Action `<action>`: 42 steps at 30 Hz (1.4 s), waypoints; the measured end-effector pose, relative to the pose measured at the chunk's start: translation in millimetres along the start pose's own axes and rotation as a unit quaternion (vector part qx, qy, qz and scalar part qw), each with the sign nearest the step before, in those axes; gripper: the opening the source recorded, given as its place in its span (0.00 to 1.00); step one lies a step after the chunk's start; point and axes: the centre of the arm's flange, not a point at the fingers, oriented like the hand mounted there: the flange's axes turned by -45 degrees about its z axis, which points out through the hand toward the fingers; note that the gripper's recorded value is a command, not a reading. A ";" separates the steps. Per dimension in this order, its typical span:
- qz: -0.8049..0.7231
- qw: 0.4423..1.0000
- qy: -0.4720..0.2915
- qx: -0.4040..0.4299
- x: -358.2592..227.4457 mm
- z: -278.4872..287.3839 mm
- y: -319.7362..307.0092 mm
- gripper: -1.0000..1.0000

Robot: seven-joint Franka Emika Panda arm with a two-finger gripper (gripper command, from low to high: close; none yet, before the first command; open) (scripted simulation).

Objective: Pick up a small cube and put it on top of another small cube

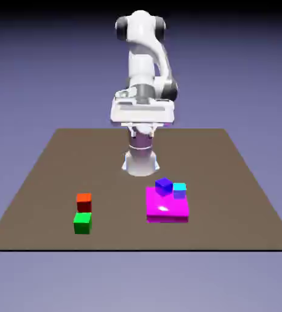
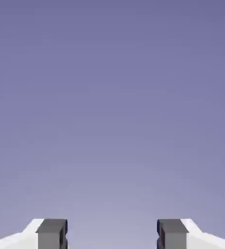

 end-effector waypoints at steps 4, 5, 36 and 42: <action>-0.007 0.996 -0.088 0.000 -35.7 48.2 49.3 0.50; -0.009 0.994 -0.110 0.000 -46.7 59.0 61.4 0.50; -0.033 0.928 -0.370 0.027 -257.5 158.1 207.3 0.00; -0.031 0.928 -0.371 0.029 -234.1 130.5 206.3 0.00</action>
